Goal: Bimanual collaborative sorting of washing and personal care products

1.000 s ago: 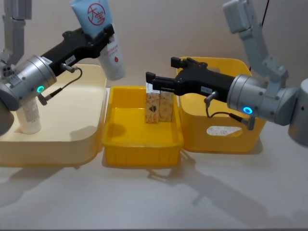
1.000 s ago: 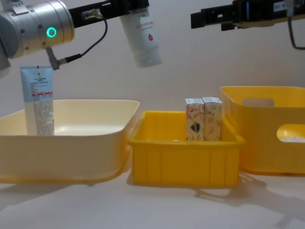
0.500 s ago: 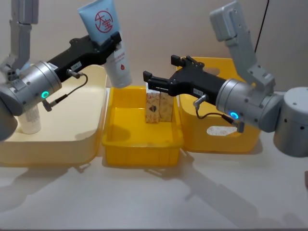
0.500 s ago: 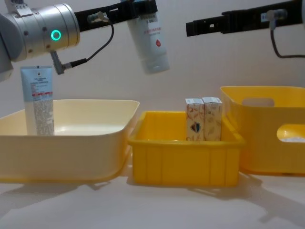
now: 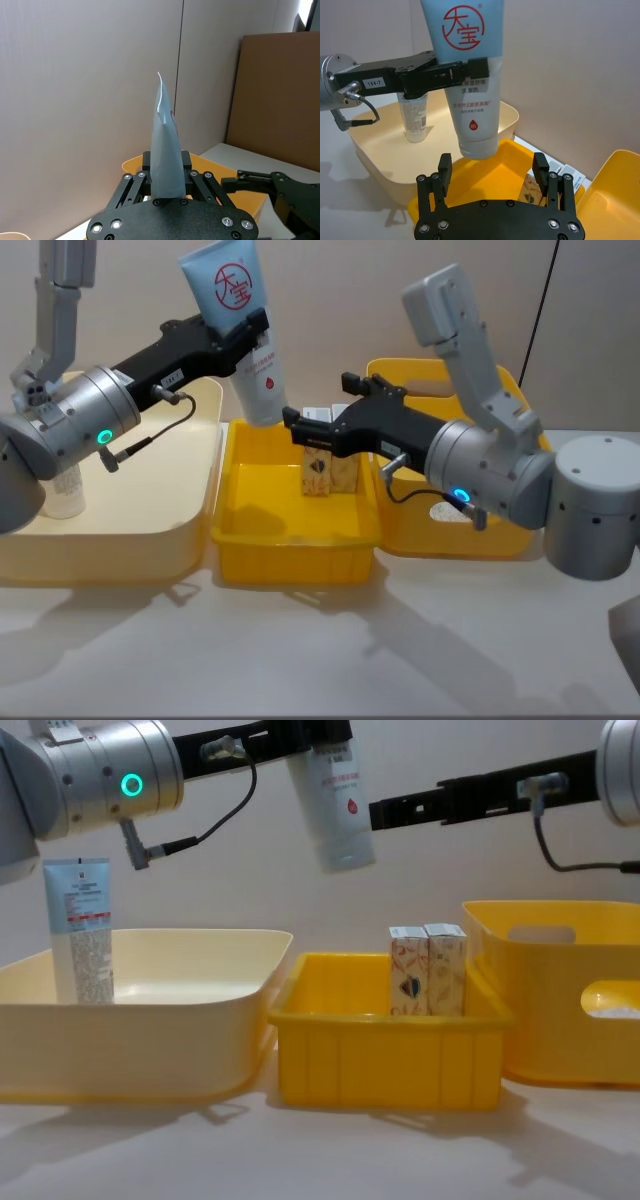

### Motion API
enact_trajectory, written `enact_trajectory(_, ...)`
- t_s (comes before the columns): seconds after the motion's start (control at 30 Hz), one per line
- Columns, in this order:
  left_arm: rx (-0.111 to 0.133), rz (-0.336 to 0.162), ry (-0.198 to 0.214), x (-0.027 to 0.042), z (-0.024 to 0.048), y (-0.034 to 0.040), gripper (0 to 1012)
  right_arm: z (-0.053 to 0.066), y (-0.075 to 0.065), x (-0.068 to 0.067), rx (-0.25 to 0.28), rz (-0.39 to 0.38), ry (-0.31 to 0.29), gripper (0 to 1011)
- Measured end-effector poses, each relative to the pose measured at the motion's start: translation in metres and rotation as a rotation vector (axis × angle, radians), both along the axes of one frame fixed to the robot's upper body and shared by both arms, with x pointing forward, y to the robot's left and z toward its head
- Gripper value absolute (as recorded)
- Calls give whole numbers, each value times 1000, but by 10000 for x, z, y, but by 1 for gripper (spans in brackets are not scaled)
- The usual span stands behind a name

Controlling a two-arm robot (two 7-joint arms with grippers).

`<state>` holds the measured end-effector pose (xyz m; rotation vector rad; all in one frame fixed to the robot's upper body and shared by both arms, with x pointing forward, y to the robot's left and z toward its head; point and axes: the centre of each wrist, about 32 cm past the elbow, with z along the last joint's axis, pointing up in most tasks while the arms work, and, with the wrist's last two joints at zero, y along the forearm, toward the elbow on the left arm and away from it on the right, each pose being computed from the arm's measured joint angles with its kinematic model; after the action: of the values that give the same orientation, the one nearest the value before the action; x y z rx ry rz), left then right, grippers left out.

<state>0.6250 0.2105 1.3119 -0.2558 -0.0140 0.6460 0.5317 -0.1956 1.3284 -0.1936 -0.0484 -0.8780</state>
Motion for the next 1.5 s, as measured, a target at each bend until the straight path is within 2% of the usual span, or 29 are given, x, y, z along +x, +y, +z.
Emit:
enact_trajectory(0.37,9,-38,-8,6,46,-81,310,-21,128,17,-33,-11,22,1001)
enact_trajectory(0.83,19,-89,-9,-4,91,-189,306,-30,265,49,-43,-36,14,1001)
enact_trajectory(1.2,20,-110,-8,-12,111,-225,308,-39,356,80,-47,-57,3,1001)
enact_trajectory(1.5,20,-117,-8,-18,123,-225,310,-48,420,108,-50,-76,-7,1001)
